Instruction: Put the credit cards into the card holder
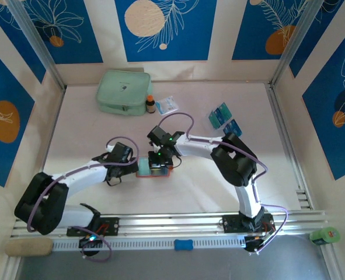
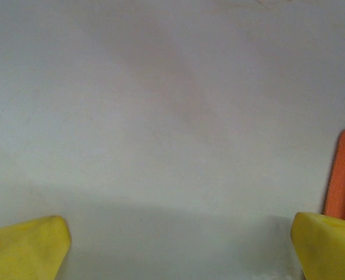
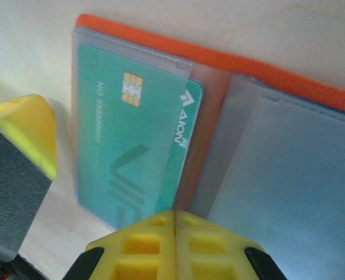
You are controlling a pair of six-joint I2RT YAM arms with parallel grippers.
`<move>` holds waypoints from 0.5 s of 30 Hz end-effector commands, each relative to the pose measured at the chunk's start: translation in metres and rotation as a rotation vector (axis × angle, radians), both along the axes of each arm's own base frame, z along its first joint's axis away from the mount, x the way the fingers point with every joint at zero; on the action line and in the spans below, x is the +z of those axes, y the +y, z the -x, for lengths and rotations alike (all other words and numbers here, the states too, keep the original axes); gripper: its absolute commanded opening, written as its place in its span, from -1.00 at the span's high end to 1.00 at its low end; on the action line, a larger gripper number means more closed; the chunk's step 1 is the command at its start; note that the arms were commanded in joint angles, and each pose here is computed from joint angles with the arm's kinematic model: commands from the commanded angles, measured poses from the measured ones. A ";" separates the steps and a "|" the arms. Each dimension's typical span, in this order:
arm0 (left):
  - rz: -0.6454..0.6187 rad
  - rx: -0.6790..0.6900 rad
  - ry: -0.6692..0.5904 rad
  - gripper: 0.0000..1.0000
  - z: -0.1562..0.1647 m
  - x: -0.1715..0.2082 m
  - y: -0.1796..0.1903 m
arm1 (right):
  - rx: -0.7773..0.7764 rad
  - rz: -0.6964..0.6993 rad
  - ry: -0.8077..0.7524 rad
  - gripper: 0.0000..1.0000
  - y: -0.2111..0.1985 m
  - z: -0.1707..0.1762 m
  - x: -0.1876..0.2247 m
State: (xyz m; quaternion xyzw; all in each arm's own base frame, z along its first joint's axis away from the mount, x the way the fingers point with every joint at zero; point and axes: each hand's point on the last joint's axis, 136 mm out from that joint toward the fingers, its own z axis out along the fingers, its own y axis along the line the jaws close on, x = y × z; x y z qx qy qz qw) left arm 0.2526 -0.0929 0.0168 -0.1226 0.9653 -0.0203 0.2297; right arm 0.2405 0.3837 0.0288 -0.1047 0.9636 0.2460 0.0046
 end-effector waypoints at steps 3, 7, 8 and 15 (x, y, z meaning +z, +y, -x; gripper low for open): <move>-0.009 0.003 0.058 -0.99 0.006 -0.015 0.003 | 0.021 0.004 0.000 1.00 0.007 -0.002 0.000; -0.003 -0.003 0.062 -0.99 0.005 -0.017 0.001 | 0.026 0.001 0.009 1.00 0.009 -0.002 -0.002; -0.002 -0.004 0.064 -0.99 0.006 -0.017 0.001 | 0.027 0.001 0.011 1.00 0.010 -0.001 -0.003; 0.014 -0.010 0.061 -0.99 0.005 -0.017 -0.002 | 0.028 -0.015 0.030 1.00 0.013 0.001 -0.005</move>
